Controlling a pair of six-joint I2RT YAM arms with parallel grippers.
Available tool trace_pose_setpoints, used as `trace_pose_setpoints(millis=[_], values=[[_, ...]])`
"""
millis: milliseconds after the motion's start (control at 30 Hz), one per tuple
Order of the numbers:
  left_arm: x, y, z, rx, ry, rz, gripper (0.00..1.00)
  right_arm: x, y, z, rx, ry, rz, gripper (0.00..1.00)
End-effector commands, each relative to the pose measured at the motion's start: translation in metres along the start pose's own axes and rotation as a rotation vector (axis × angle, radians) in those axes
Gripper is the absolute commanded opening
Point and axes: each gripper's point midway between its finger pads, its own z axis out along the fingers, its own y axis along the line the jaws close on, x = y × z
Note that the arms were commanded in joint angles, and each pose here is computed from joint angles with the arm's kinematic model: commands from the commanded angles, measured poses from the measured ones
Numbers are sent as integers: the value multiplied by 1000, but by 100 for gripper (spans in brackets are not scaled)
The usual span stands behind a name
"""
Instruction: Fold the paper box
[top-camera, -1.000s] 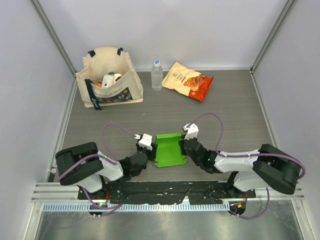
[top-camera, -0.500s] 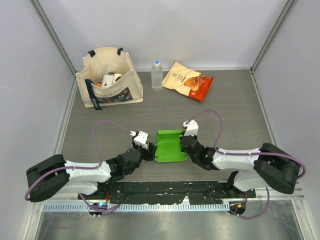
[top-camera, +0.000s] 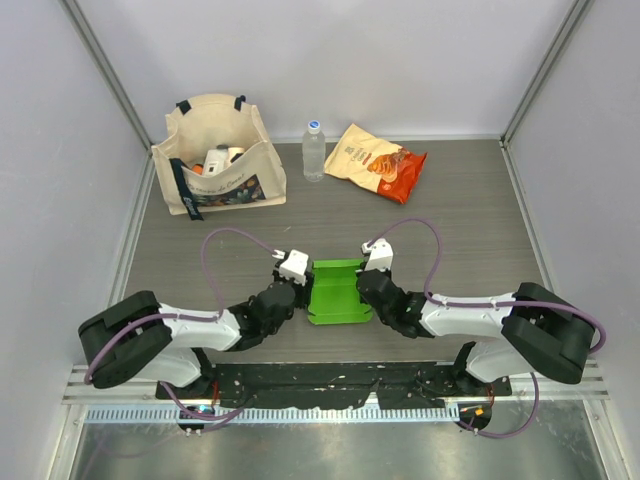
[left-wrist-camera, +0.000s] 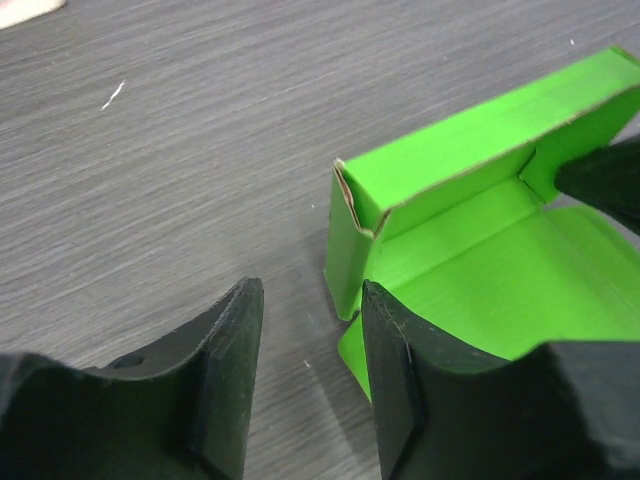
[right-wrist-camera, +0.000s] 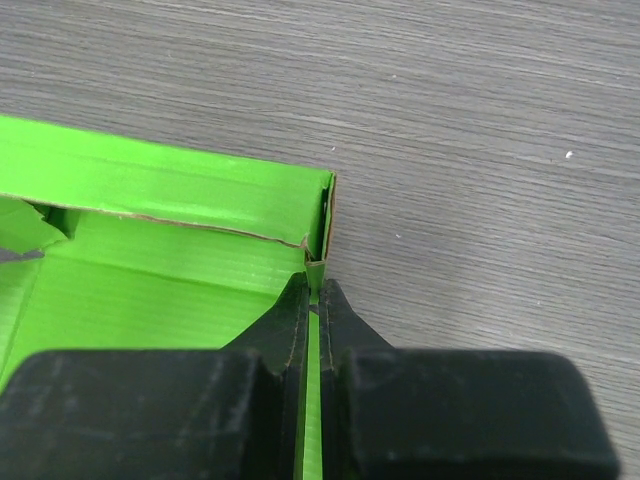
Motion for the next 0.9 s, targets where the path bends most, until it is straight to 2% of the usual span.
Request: trace_pose_setpoints(millis=[0, 367, 467, 500, 600, 633, 733, 800, 867], values=[[-35, 3, 14, -32, -104, -38, 46, -21, 11, 0, -12, -51, 44, 1], [-39, -4, 32, -30, -119, -26, 45, -20, 17, 2, -15, -39, 49, 1], [-38, -1, 35, -52, -126, -16, 35, -21, 19, 2, -17, -37, 51, 1], [-37, 1, 36, -62, -126, -11, 23, -20, 19, 2, -14, -36, 56, 1], [-29, 8, 42, -131, -116, 21, 0, -22, 21, 2, 0, -47, 90, 1], [-30, 20, 40, -216, -128, 28, 0, -19, 26, 2, -2, -44, 95, 1], [-13, 28, 48, -335, -115, 88, 0, -17, 32, 3, 49, -97, 141, 1], [-6, 29, 55, -375, -138, 94, 0, -14, 42, -2, 62, -140, 155, 1], [-1, 27, 57, -394, -141, 74, 0, -5, 47, 3, 73, -130, 162, 1]])
